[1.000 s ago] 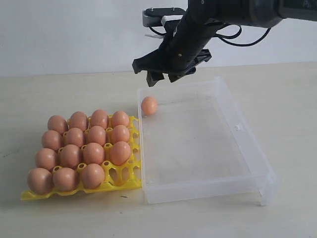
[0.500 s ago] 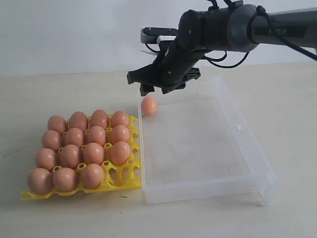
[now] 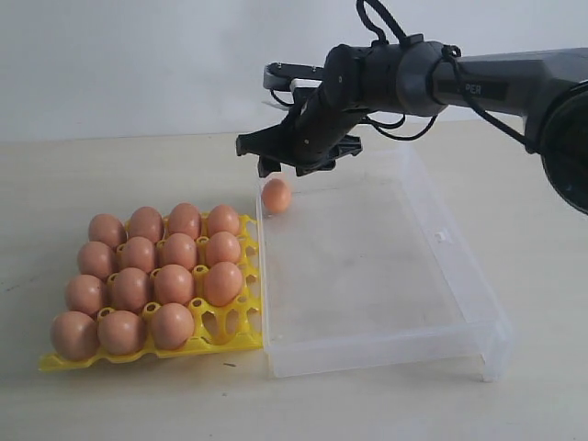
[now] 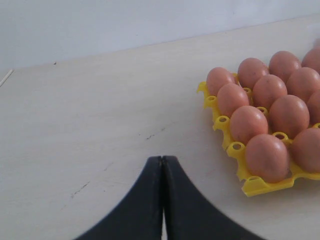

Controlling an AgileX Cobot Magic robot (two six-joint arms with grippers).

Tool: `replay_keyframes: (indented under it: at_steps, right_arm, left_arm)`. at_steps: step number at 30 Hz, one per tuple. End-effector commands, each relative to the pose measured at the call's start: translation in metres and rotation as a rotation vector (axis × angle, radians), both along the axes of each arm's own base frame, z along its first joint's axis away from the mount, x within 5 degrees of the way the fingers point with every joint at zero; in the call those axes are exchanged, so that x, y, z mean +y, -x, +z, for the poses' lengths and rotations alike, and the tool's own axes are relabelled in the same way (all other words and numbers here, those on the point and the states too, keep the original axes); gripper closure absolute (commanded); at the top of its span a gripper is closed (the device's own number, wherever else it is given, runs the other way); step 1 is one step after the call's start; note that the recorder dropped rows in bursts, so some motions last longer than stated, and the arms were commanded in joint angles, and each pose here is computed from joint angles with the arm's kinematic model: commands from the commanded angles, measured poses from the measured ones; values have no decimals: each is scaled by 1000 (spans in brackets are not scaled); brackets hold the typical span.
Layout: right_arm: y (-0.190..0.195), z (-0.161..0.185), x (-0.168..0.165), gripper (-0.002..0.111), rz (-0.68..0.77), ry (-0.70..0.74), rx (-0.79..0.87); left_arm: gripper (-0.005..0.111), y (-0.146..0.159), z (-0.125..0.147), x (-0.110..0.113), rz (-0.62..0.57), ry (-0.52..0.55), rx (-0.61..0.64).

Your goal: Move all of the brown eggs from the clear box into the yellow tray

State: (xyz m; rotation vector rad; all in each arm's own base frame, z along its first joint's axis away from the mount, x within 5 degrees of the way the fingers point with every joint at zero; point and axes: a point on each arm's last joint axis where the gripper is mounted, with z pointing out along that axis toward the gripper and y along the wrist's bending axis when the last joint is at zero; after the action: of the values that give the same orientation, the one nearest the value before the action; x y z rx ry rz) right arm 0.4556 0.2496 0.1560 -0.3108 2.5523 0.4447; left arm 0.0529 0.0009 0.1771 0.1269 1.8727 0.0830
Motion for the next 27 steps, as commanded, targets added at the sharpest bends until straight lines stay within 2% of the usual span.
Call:
replay_keyframes:
  at_steps: [1, 7, 15, 27]
  right_arm:
    - [-6, -8, -6, 51, -18, 4, 15]
    - [-10, -16, -11, 51, -33, 6, 21]
    - [-12, -23, -6, 51, -57, -66, 28]
    - [-17, -38, -5, 51, -68, -71, -10]
  left_arm:
    - [107, 0, 2, 0, -4, 7, -16]
    - [107, 0, 2, 0, -4, 7, -16]
    - [107, 0, 2, 0, -4, 7, -16]
    - [107, 0, 2, 0, -4, 7, -16]
